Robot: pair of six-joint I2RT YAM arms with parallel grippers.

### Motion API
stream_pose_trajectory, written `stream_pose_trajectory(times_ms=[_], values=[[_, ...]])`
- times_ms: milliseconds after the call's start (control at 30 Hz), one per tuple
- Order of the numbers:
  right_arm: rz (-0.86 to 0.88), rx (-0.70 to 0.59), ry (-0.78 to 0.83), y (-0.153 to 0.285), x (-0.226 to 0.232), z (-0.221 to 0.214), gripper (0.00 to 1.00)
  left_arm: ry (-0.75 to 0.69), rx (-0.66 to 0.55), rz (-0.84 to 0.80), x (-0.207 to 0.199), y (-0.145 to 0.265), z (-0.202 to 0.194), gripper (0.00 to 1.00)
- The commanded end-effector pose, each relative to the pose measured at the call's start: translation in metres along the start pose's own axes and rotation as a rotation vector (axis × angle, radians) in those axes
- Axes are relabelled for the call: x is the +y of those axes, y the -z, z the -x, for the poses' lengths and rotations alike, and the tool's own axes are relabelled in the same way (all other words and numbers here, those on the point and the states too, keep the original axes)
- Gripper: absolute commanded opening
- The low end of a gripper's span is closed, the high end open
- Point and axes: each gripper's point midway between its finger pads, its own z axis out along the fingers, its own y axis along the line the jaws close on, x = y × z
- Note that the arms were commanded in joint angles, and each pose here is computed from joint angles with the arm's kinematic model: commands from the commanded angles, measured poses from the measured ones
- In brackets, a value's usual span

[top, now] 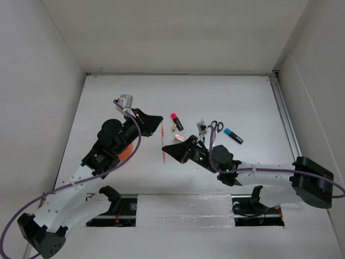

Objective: Sort the stationery into containers
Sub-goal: Close the pen cap on the pen.

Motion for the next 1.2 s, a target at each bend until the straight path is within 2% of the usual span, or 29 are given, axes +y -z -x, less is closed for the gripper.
stream_pose_trajectory(times_ms=[0,967,1167], values=[[0.104,-0.067,0.004,-0.008,0.033,0.024,0.0,0.0,-0.055,-0.053,-0.013,0.003,0.015,0.0],[0.102,-0.117,0.051,-0.014,0.029,0.054,0.0,-0.02,0.03,-0.099,-0.021,0.002,0.002,0.0],[0.131,-0.111,0.068,-0.016,0.035,0.06,0.0,-0.061,0.117,-0.067,-0.015,-0.005,-0.009,0.0]])
